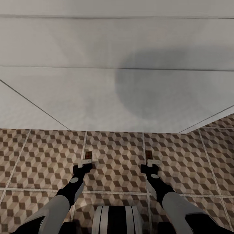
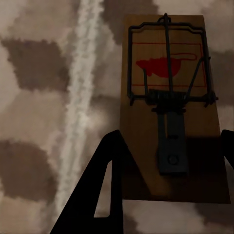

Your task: Take the four mousetraps from the cabinet in the bathroom and place them on the bathroom floor. Make sure all four end up on the same floor surface, and ensure that at least two of them are either under or directly next to the same bathroom sink.

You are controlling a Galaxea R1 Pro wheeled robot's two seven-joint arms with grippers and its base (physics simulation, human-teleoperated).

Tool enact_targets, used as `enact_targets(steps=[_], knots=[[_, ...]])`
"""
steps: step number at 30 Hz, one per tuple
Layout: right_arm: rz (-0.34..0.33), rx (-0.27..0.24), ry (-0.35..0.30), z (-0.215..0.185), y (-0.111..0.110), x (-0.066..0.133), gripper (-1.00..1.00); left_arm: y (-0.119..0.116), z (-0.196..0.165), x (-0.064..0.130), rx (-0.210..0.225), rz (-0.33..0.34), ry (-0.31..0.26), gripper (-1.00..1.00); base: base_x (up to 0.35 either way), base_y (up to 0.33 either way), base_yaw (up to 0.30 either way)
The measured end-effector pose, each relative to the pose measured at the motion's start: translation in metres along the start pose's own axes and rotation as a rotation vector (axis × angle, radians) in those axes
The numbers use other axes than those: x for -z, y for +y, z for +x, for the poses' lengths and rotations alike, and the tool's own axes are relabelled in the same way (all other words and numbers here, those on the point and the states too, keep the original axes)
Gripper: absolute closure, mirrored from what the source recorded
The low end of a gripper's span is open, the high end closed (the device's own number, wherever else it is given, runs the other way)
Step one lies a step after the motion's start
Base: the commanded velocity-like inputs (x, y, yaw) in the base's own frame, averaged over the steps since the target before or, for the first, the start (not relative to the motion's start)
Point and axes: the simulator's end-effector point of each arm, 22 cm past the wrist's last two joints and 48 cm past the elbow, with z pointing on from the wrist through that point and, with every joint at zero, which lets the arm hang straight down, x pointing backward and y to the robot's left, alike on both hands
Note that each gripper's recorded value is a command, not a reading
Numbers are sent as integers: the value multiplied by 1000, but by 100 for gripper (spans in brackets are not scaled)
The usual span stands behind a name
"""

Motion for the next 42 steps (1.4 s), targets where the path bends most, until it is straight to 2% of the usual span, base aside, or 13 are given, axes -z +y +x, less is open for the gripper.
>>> enact_targets(steps=[8,18,25,32,37,42], knots=[[-5,-1,0,0,1,0,100,-1,-4,1,8,1,-25,100,0,0,0],[-5,-2,0,0,1,0,100,-3,-5,1,-2,6,-28,100,0,0,0],[-7,-4,-9,-1,3,0,100,8,-10,1,-6,-42,-53,100,0,0,0],[-7,-12,-46,-20,3,-2,100,10,-9,1,-6,-48,-57,100,0,0,0],[-8,-15,-81,-51,5,-8,100,9,-8,1,-10,-29,-51,100,0,0,0],[-8,-17,-88,-58,5,-9,100,3,-9,-1,-15,14,-44,100,0,0,0]])
